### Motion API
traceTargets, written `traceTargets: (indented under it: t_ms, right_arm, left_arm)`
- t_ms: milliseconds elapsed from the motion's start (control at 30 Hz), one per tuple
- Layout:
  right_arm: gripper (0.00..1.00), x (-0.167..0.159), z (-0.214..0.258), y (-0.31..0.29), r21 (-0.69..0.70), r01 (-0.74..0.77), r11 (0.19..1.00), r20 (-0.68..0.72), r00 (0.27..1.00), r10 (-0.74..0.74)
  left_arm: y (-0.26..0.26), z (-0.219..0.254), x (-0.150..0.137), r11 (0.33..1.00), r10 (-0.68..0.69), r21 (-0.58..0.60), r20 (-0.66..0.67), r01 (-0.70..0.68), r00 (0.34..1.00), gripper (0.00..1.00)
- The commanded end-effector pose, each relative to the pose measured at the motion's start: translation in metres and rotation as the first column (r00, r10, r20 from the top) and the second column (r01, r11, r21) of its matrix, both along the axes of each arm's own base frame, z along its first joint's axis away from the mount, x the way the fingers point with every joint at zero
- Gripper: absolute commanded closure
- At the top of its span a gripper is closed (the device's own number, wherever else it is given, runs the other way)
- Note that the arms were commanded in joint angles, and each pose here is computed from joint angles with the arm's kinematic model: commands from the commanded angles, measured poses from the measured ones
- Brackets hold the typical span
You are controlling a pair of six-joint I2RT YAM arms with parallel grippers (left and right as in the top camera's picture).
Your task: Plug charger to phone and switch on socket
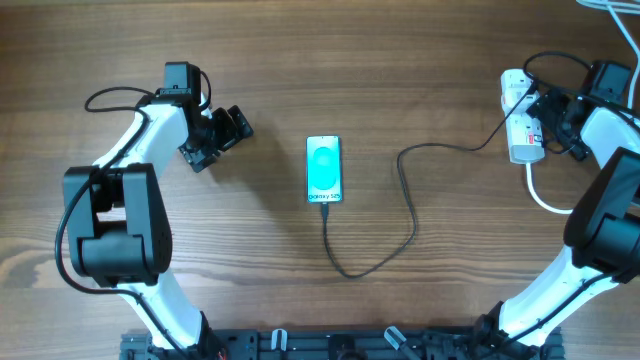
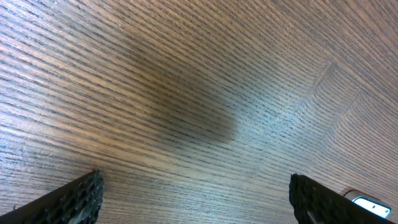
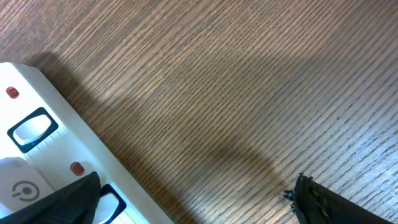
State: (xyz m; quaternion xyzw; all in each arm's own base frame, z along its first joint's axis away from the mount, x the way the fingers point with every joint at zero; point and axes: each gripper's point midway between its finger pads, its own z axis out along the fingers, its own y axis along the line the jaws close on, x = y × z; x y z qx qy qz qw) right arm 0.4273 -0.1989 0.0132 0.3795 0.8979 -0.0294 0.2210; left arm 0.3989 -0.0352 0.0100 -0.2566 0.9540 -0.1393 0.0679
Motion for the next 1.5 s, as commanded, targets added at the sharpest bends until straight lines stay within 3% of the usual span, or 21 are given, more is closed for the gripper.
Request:
traceTargets:
  t_ms: [0, 933, 1067, 1333, 1467]
  right_arm:
    - [0.00, -0.021, -0.043, 0.046, 0.181, -0.087, 0.980, -0.102, 0.989, 0.107]
    - [0.00, -0.031, -0.046, 0.046, 0.181, -0.076, 0.980, -0.146, 0.984, 0.104]
    - [0.00, -0.038, -0.044, 0.034, 0.127, -0.052, 0.990, -0.187, 0.979, 0.075]
    - [0.00, -0.035, 0.046, 0.018, 0.076, -0.029, 0.997, -0.080, 0.996, 0.035]
    - [0.00, -0.032, 0.060, 0.016, 0.058, -0.031, 0.998, -0.044, 0.998, 0.034]
  left_arm:
    - [0.004, -0.021, -0.017, 1.000, 0.001, 0.027, -0.071, 0.001, 0.997, 0.00]
    - [0.004, -0.021, -0.017, 1.000, 0.001, 0.027, -0.071, 0.001, 0.997, 0.00]
    - [0.004, -0.021, -0.017, 1.000, 0.001, 0.027, -0.071, 0.001, 0.997, 0.00]
    - [0.004, -0.021, -0.017, 1.000, 0.001, 0.027, -0.071, 0.001, 0.997, 0.00]
    - [0.004, -0.021, -0.017, 1.000, 0.001, 0.027, -0.071, 0.001, 0.997, 0.00]
